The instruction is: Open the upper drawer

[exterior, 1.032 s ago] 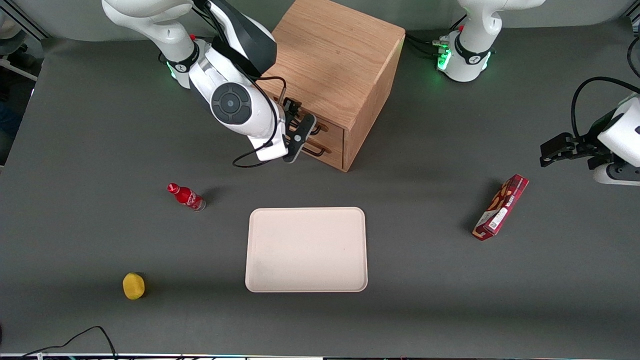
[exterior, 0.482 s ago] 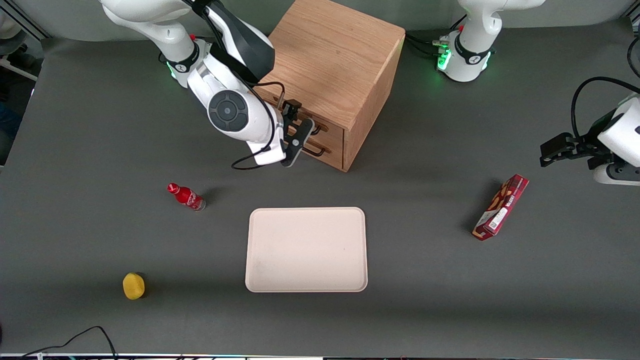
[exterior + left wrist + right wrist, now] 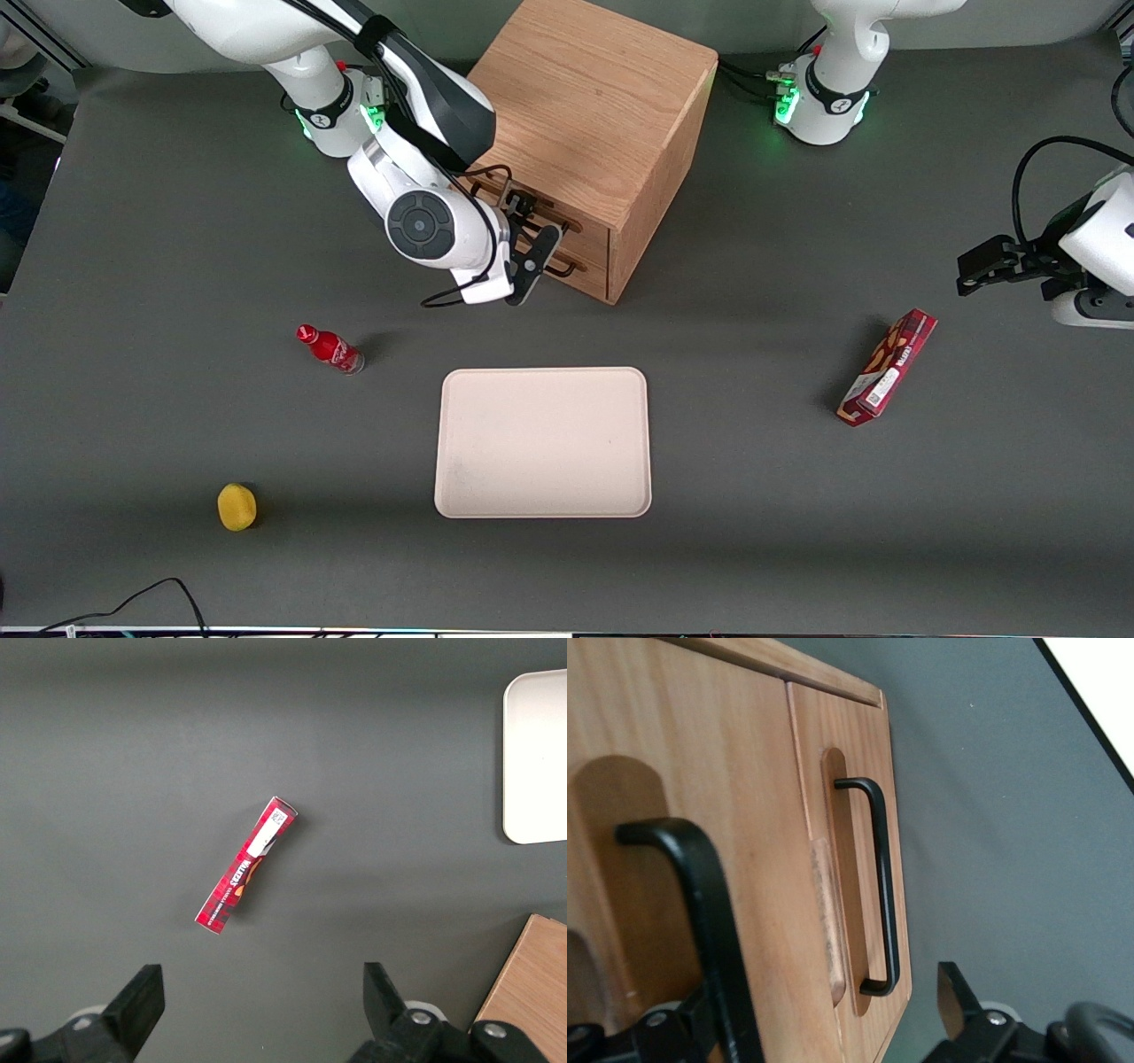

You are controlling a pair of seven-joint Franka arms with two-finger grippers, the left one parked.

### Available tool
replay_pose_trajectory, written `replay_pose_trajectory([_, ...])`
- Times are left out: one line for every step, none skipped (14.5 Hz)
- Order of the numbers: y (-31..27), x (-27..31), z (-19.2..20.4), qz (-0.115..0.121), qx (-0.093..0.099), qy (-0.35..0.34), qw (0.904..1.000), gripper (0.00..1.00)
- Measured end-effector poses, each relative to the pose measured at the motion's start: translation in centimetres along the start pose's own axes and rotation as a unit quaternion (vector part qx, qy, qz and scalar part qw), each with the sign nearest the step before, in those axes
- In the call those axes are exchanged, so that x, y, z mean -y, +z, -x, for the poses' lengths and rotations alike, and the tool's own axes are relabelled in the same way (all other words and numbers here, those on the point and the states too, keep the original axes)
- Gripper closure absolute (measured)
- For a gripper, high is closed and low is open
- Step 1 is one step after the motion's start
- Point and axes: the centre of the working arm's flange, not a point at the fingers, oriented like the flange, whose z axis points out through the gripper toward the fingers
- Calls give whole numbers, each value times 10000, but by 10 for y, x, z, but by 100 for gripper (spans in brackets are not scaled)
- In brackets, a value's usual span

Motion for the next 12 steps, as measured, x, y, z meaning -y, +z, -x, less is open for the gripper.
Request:
replay_pose_trajectory([-1, 0, 0, -1, -1, 0, 10000, 0])
replay_pose_trajectory([-1, 0, 0, -2, 1, 0, 10000, 0])
replay_pose_trajectory([-1, 0, 0, -1, 1, 0, 10000, 0])
replay_pose_trajectory([-1, 0, 0, -2, 1, 1, 10000, 0])
replay_pose_trajectory([-1, 0, 0, -3, 2, 1, 10000, 0])
replay_pose_trajectory([-1, 0, 0, -4, 2, 2, 10000, 0])
replay_pose_trajectory([-1, 0, 0, -5, 3, 3, 10000, 0])
replay_pose_trajectory([0, -1, 0, -6, 3, 3, 10000, 0])
replay_pose_trajectory([-1, -1, 0, -6, 0, 4, 10000, 0])
replay_pose_trajectory([-2, -1, 0, -2, -14, 2, 10000, 0])
replay_pose_trajectory([-5, 0, -1, 7, -47, -5, 10000, 0])
replay_pose_trajectory([-9, 0, -2, 25, -84, -13, 10000, 0])
